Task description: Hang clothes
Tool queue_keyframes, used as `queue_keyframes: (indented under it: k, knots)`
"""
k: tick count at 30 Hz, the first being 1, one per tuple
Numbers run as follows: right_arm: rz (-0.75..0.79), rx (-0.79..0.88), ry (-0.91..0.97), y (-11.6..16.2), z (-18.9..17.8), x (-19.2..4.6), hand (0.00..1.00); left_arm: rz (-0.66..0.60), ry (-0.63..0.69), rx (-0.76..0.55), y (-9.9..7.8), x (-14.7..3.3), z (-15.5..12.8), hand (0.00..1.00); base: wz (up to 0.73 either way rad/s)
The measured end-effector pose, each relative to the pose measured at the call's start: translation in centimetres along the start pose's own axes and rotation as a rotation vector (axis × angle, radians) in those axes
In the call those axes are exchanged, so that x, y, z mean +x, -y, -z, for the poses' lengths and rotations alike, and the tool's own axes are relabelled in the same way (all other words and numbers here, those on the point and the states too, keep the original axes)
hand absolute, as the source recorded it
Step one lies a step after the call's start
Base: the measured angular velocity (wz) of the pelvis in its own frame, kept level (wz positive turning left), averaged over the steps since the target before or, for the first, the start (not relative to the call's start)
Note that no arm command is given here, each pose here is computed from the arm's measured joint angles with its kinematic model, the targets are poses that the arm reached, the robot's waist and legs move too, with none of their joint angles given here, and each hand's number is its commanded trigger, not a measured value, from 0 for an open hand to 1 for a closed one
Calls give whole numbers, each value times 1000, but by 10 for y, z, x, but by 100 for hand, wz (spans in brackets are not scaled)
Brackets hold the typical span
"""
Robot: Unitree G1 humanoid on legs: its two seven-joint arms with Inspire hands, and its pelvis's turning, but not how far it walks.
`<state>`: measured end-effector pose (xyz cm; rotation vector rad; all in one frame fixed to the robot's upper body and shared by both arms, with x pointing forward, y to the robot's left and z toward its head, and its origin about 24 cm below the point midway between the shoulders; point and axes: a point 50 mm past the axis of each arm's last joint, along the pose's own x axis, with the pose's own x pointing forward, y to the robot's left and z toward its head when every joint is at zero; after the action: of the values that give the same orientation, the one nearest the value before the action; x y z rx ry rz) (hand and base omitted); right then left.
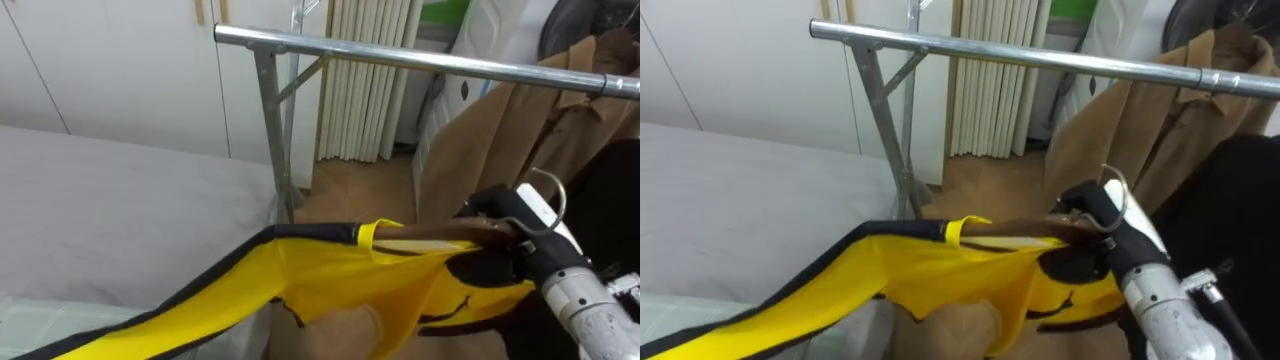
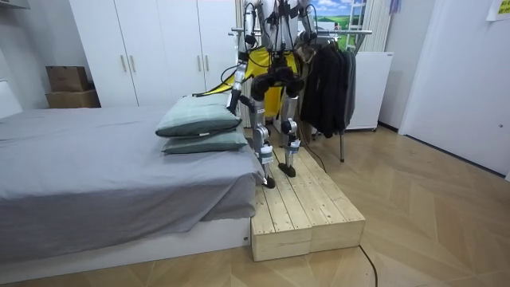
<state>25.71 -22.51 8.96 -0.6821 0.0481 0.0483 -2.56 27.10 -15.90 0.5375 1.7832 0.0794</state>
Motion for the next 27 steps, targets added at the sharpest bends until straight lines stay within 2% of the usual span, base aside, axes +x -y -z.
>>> queue_keyframes:
  k: [9, 15, 23, 27]
  knots:
    - [14, 0, -10, 8, 3, -1, 100, -15, 1, -5, -4, 0, 0, 0, 4]
    - [-34, -24, -9, 12, 3, -1, 100, -27, 0, -7, -9, 0, 1, 0, 0]
    - [-85, -43, 26, 19, -7, 8, 100, -38, 0, -9, -13, 1, 1, 0, 3]
    - [-133, -38, -23, 19, 3, 14, 100, -46, 14, -9, -15, 0, -1, 0, 8]
